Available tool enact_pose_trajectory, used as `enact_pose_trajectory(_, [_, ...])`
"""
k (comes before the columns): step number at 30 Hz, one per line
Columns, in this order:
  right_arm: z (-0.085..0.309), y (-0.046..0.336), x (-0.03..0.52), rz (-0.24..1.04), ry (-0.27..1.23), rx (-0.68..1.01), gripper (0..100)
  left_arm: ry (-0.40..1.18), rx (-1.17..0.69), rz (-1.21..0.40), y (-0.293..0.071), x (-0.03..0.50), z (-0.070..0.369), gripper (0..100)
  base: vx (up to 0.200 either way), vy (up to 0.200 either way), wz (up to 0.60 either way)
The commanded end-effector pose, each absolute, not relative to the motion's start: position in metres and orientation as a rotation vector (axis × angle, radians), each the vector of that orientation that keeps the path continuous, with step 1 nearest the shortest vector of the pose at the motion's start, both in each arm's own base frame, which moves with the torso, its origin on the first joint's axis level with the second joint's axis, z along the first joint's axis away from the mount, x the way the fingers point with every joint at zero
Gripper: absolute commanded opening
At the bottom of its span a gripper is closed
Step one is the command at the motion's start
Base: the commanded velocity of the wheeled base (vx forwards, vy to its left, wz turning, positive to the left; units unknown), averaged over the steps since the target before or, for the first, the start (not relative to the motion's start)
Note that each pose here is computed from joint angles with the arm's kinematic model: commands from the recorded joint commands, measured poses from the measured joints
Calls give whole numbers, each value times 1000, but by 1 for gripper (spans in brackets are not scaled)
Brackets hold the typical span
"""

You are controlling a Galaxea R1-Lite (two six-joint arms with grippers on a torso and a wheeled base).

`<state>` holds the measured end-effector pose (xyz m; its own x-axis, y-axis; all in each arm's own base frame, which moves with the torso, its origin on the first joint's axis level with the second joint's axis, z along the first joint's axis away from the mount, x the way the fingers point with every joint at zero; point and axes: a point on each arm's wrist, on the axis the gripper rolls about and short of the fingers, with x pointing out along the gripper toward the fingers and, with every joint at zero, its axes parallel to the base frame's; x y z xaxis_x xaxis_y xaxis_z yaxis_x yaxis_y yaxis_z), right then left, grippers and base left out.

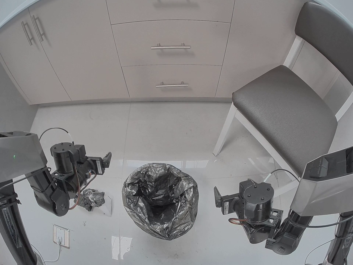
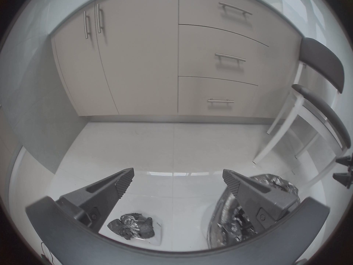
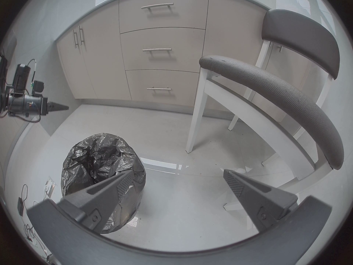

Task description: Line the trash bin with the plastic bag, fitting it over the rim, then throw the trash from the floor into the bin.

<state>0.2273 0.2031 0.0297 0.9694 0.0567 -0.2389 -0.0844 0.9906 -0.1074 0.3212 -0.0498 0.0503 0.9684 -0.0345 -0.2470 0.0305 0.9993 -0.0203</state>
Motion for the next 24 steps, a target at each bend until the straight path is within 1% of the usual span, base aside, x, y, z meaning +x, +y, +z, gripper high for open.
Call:
enact_pose_trajectory(1, [29,202,228,60,238,-120,100,223,-55,40,4,375,86,100,0,0,0])
enact_pose_trajectory(6, [28,201,229,56,242,-123,100,271,-35,-68,30,405,97,100,0,0,0])
enact_pose_trajectory(9, [25,201,230,54,249,-127,100,327,92,-120,50,422,86,100,0,0,0])
enact_pose_trajectory(12, [22,201,230,53,254,-133,100,324,127,-119,61,439,77,100,0,0,0])
enact_pose_trajectory(16, [20,201,231,51,260,-138,100,349,114,-99,74,466,80,100,0,0,0])
enact_pose_trajectory(17, [20,201,231,51,260,-138,100,349,114,-99,74,466,80,100,0,0,0])
enact_pose_trajectory(18, [18,202,231,51,265,-142,100,377,94,-78,79,480,85,100,0,0,0])
enact_pose_trajectory(20, [18,201,231,50,264,-142,100,380,91,-75,79,481,85,100,0,0,0])
enact_pose_trajectory(21, [17,201,232,47,264,-141,100,406,-21,35,78,498,90,100,0,0,0])
enact_pose_trajectory(23, [16,200,233,42,268,-144,100,396,-175,170,68,514,91,100,0,0,0])
enact_pose_trajectory(24, [16,200,233,40,269,-143,100,395,-225,208,66,518,89,100,0,0,0])
